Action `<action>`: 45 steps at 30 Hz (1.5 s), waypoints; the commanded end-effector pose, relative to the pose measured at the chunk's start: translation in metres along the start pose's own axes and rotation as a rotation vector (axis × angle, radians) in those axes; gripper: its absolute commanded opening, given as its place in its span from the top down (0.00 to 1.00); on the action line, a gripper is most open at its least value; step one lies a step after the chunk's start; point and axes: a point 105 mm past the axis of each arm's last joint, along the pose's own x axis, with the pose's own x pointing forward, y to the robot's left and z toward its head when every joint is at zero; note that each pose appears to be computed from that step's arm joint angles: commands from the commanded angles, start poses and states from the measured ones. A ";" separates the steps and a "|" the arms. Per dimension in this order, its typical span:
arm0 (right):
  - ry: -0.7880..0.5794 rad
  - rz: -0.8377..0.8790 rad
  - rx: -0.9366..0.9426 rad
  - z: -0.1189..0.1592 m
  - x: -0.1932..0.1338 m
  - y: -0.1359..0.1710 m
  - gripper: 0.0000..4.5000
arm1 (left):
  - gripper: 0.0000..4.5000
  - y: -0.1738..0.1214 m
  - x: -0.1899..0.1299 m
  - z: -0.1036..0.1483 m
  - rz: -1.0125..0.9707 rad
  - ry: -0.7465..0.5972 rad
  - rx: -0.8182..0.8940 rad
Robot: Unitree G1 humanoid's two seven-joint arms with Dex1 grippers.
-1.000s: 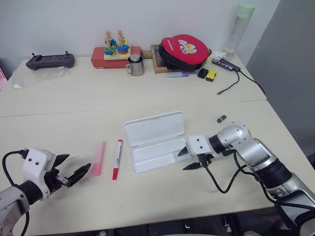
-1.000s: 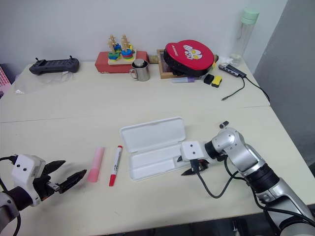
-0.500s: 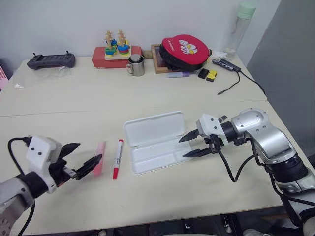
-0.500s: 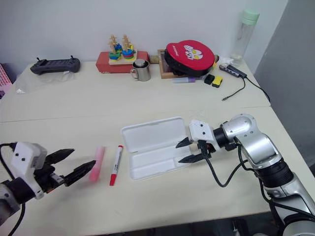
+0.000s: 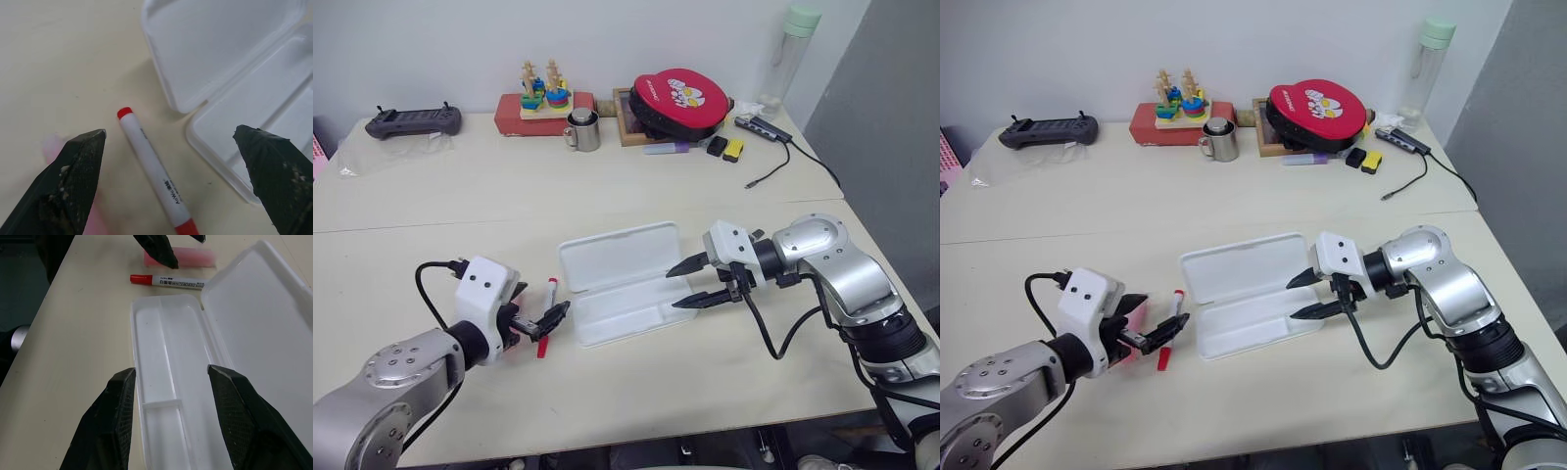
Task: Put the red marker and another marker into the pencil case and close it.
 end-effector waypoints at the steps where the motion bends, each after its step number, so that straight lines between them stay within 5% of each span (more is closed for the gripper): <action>1: -0.009 -0.014 -0.046 0.010 -0.004 -0.002 0.46 | 0.00 -0.004 -0.002 0.008 0.012 -0.026 0.029; 4: -0.005 -0.015 -0.044 0.008 -0.004 -0.002 0.45 | 0.15 0.002 -0.004 0.014 0.036 -0.047 0.039; 45: 0.000 -0.024 -0.033 0.004 -0.002 0.001 0.45 | 0.15 0.005 0.028 -0.014 0.128 0.061 -0.028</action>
